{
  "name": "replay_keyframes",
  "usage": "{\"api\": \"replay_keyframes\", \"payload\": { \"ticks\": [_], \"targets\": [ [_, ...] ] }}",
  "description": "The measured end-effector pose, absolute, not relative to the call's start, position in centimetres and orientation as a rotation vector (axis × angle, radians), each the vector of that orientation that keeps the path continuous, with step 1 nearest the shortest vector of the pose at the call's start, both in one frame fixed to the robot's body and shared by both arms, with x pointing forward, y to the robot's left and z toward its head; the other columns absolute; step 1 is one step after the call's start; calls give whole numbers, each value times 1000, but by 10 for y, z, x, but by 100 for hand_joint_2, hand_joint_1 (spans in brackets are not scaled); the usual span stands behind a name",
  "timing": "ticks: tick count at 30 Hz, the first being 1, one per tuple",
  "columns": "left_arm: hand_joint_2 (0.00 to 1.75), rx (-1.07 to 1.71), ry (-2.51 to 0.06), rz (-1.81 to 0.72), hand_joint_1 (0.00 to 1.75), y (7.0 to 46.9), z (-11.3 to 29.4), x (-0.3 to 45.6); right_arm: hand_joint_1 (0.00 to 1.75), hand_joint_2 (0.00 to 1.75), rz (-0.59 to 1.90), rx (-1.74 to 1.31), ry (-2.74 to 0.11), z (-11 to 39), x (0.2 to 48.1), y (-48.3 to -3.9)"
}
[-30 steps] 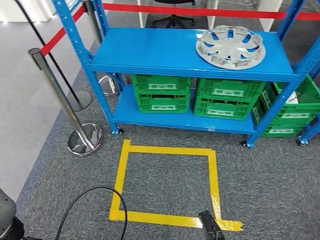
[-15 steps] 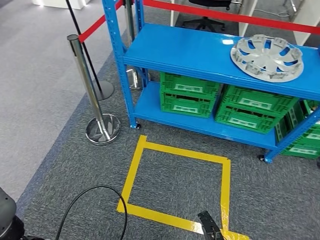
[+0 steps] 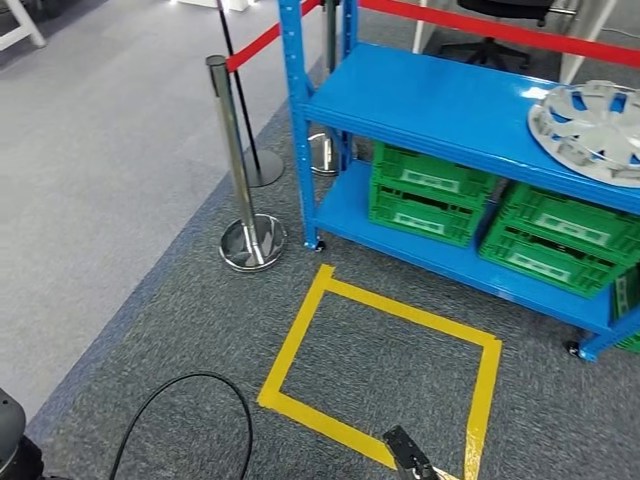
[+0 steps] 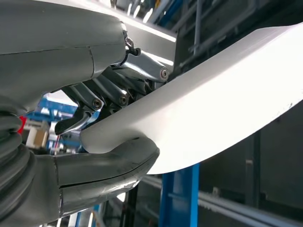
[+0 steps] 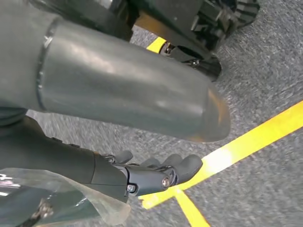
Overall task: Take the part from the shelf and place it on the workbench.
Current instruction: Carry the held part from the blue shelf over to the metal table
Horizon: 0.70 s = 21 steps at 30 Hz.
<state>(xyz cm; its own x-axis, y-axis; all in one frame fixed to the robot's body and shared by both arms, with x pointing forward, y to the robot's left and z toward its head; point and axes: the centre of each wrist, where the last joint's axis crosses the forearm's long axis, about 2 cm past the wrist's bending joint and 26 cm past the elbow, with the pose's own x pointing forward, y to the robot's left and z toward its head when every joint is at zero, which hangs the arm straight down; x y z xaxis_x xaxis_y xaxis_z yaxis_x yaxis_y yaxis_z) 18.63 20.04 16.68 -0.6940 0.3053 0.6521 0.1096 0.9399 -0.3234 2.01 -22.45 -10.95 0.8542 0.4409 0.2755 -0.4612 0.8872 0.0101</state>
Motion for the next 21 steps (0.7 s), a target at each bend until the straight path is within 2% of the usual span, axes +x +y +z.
{"api": "replay_keyframes", "payload": {
  "ticks": [21],
  "targets": [
    [175, -269, -2328, 312, 175, 200, 165, 182, 0, 0, 502, 80, -256, -110, 21, -225]
  ]
}}
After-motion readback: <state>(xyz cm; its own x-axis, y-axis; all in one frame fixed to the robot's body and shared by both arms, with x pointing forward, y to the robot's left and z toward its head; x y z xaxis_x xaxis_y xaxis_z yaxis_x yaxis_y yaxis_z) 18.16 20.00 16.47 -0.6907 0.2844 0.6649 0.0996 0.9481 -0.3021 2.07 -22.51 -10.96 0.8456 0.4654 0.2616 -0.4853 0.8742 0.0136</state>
